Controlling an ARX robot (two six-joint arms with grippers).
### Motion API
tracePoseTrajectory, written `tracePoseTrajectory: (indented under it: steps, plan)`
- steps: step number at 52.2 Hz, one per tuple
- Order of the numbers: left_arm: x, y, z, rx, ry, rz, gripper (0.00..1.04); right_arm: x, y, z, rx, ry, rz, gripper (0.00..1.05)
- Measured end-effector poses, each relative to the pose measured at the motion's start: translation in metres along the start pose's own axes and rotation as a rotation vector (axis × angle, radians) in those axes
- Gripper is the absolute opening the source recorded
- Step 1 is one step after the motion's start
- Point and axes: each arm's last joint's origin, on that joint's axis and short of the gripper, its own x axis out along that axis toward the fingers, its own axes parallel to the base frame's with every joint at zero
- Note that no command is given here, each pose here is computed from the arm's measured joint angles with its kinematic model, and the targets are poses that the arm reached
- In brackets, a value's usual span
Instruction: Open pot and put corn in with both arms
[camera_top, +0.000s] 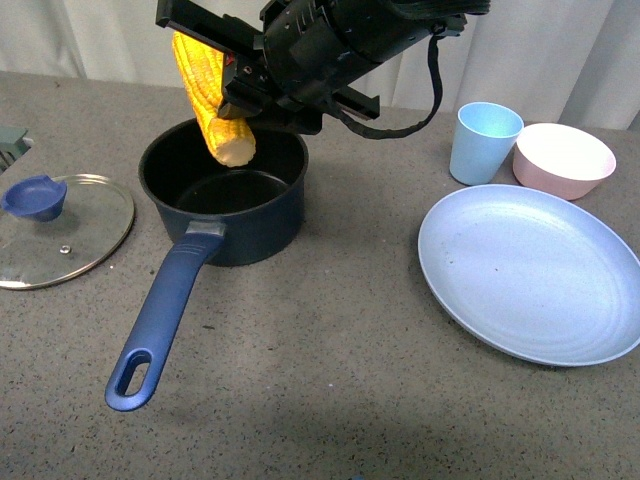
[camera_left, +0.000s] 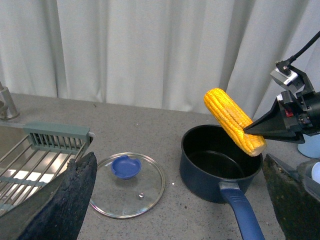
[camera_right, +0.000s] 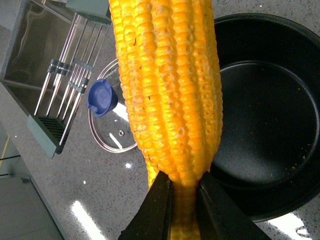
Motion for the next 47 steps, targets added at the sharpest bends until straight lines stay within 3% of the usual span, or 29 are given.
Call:
tracePoseTrajectory:
  steps: [27,47]
  plan:
    - [0.000,0.000,0.000,0.000,0.000,0.000,0.98,0.000,0.000,0.004,-0.012,-0.038,-0.022,0.94]
    - [0.000,0.000,0.000,0.000,0.000,0.000,0.98,-0.062,-0.019,-0.009,-0.060,-0.282,-0.230,0.95]
